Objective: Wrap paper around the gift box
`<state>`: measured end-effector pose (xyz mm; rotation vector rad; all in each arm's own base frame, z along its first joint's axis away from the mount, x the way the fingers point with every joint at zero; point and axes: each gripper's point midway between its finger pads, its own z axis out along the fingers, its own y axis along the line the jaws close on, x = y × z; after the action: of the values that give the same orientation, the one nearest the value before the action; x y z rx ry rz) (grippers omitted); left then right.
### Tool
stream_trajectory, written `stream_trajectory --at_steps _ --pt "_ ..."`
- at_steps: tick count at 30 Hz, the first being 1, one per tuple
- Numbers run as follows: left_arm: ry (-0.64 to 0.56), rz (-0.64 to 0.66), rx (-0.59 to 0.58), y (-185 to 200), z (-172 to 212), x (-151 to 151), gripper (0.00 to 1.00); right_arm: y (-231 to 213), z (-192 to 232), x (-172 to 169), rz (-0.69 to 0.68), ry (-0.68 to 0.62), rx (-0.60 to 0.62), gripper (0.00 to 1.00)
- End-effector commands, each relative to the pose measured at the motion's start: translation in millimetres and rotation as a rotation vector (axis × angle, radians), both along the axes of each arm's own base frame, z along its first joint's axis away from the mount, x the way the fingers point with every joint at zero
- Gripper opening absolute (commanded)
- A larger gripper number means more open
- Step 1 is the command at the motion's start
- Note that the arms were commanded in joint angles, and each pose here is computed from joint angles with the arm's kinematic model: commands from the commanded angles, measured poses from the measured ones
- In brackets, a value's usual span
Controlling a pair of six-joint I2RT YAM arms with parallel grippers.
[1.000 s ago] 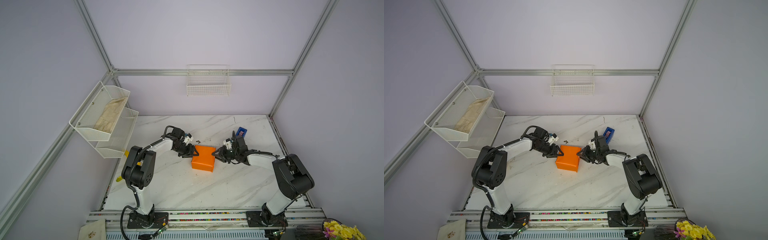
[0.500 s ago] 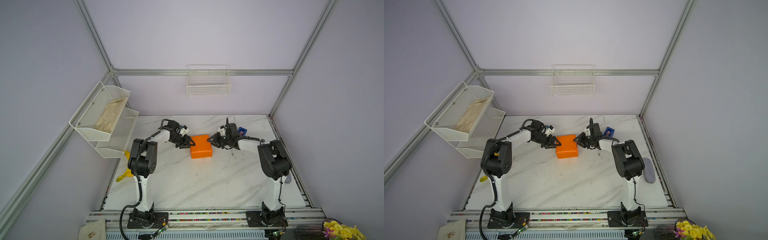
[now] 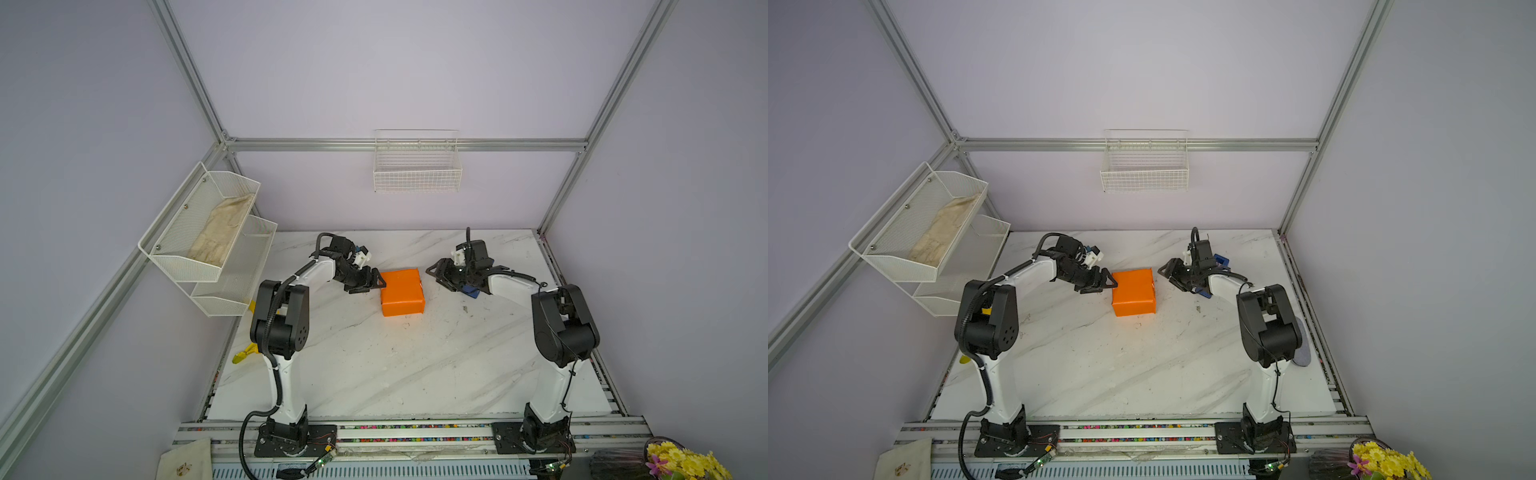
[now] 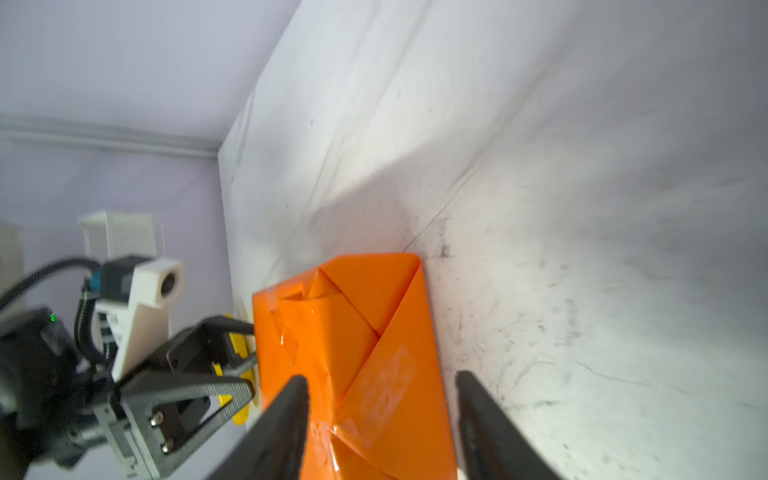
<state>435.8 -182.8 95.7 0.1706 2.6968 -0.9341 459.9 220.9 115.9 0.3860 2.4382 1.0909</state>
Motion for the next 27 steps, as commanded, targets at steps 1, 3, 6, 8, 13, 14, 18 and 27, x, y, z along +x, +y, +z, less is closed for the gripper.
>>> stream_trajectory --at_steps 1,3,6,8,13,14,18,27 --pt "-0.138 0.106 0.173 42.9 28.7 6.6 0.88 -67.1 24.5 10.4 -0.148 -0.113 -0.198 0.97" --pt "-0.185 0.177 0.296 67.7 29.6 7.1 1.0 -109.4 31.9 11.8 -0.253 -0.156 -0.301 0.97" --pt "-0.235 0.274 0.458 101.8 27.8 3.3 1.0 -162.1 35.3 9.9 -0.368 -0.191 -0.447 0.97" --pt "-0.272 0.351 0.549 123.5 28.4 0.8 1.0 -188.9 36.9 8.1 -0.413 -0.23 -0.582 0.97" --pt "-0.383 0.536 0.776 176.5 30.8 -11.7 1.0 -239.9 38.3 -2.3 -0.539 -0.33 -0.849 0.97" --pt "-0.413 0.568 0.813 185.2 32.0 -14.5 1.0 -245.5 38.0 -4.5 -0.556 -0.362 -0.873 0.97" --pt "-0.54 0.587 0.894 200.5 32.7 -23.1 1.0 -253.8 30.7 -8.9 -0.576 -0.467 -0.929 0.97" --pt "-0.843 0.604 0.883 202.1 25.8 -37.1 1.0 -251.6 33.8 -29.0 -0.659 -0.726 -0.854 0.97"
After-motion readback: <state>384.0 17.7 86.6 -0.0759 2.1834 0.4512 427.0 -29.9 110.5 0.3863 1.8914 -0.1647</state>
